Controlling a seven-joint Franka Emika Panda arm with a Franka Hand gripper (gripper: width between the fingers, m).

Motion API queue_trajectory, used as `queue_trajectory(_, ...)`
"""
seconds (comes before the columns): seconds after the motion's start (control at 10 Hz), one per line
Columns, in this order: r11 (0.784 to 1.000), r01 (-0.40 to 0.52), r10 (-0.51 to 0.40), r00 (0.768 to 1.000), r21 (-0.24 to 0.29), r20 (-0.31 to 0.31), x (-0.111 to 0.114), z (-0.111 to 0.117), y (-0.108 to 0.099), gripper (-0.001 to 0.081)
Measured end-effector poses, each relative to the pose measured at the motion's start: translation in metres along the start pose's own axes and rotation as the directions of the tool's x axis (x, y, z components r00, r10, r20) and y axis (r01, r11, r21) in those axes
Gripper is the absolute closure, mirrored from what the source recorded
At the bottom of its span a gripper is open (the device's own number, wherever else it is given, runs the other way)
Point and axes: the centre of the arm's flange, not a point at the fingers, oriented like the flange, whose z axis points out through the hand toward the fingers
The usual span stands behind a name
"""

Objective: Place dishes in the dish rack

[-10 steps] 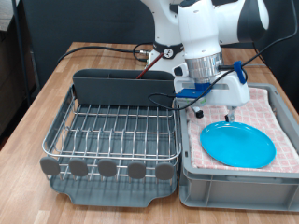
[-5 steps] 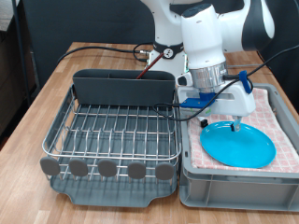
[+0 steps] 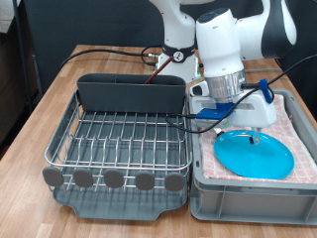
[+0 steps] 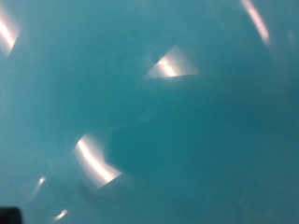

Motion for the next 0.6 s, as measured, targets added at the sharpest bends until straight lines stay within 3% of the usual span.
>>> queue_trajectory(0.1,1.000,0.000,0.000,1.000,0.000,0.000,-0.0003,0.0002,-0.0001,0.0092)
queue_trajectory(0.2,1.000,0.001,-0.001,1.000,0.000,0.000,-0.0003,0.0003,-0.0002,0.0286)
queue_trajectory(0.3,1.000,0.001,-0.001,1.000,0.000,-0.001,-0.0004,0.0003,-0.0002,0.0286)
queue_trajectory(0.4,1.000,0.001,-0.001,1.000,0.000,-0.001,-0.0005,0.0003,-0.0003,0.0448)
queue_trajectory(0.5,1.000,0.001,-0.001,1.000,0.000,-0.001,-0.0007,0.0002,-0.0005,0.0448)
queue_trajectory(0.6,1.000,0.002,-0.002,1.000,0.002,0.000,-0.0009,-0.0009,-0.0011,0.0636)
